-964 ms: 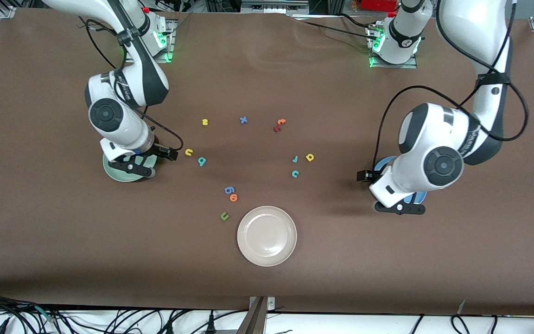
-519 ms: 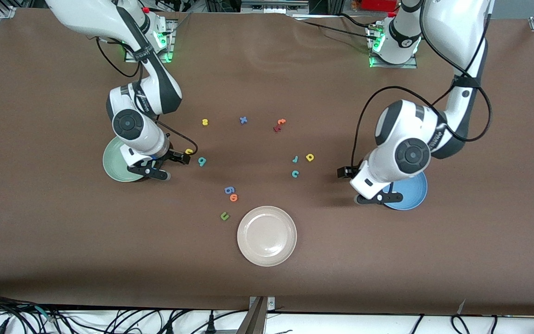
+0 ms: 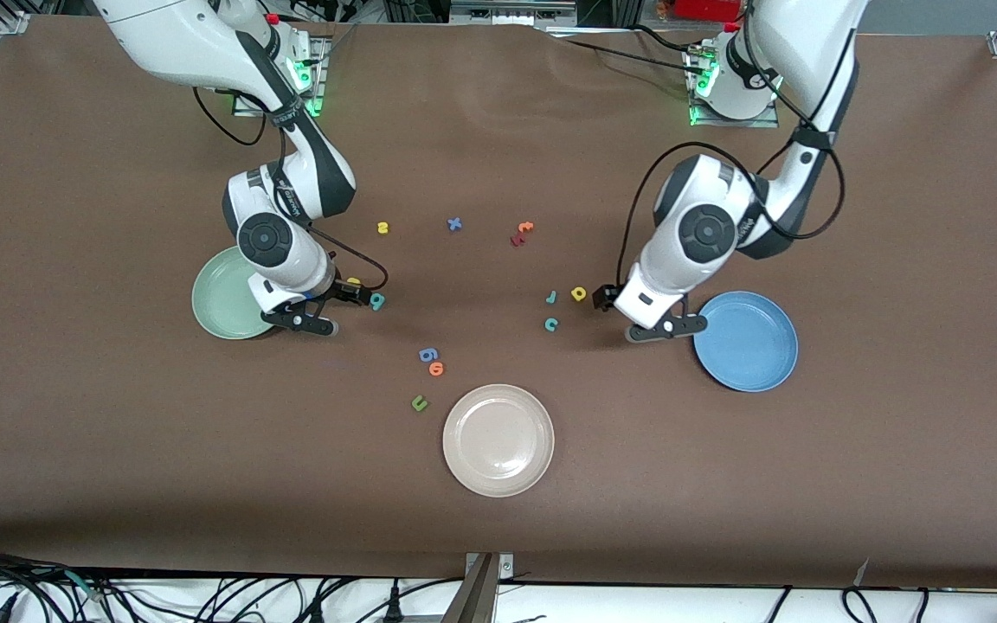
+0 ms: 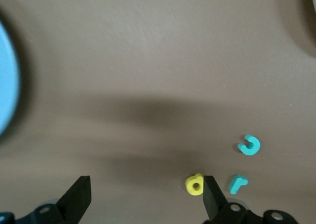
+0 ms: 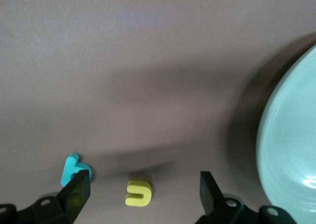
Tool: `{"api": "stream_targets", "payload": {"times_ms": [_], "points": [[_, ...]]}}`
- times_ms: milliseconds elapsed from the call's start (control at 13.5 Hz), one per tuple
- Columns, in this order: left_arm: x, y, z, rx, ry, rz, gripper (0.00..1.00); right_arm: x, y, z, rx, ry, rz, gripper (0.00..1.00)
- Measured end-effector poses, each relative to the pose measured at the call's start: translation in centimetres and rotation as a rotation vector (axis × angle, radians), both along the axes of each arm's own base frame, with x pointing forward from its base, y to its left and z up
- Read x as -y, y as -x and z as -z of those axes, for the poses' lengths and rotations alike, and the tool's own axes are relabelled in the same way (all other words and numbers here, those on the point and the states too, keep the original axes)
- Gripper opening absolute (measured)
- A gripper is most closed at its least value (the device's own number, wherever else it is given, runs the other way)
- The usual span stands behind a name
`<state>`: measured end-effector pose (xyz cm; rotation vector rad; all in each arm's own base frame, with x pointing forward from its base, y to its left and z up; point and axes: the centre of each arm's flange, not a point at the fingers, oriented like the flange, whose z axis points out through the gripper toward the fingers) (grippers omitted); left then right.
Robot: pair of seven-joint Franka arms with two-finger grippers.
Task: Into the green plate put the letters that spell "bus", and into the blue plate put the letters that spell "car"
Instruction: 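Grasp the yellow u with the right gripper while the left gripper grasps yellow a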
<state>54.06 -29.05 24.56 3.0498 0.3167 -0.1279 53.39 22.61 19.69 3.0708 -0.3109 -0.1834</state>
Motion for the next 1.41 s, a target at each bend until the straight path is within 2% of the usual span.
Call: {"api": "stream_targets", "payload": {"times_ms": [445, 519, 667, 1038, 1409], "points": [[2.7, 2.6, 2.7, 0.03, 0.004, -0.092, 1.0, -0.7, 1.2, 0.8, -0.024, 0.002, -0.014, 0.96], [3.1, 2.8, 3.5, 0.033, 0.004, -0.104, 1.0, -0.6, 1.4, 0.9, -0.028, 0.003, -0.014, 0.9], [3.0, 2.9, 5.0, 0.033, 0.002, -0.125, 1.0, -0.6, 1.5, 1.1, -0.032, 0.005, -0.014, 0.63], [3.6, 3.3, 6.4, 0.031, -0.002, -0.176, 1.0, -0.6, 1.6, 1.2, -0.034, 0.005, -0.015, 0.62], [4.7, 4.2, 7.0, 0.023, -0.007, -0.166, 1.0, -0.7, 2.0, 1.9, -0.05, 0.002, -0.009, 0.62]]}}
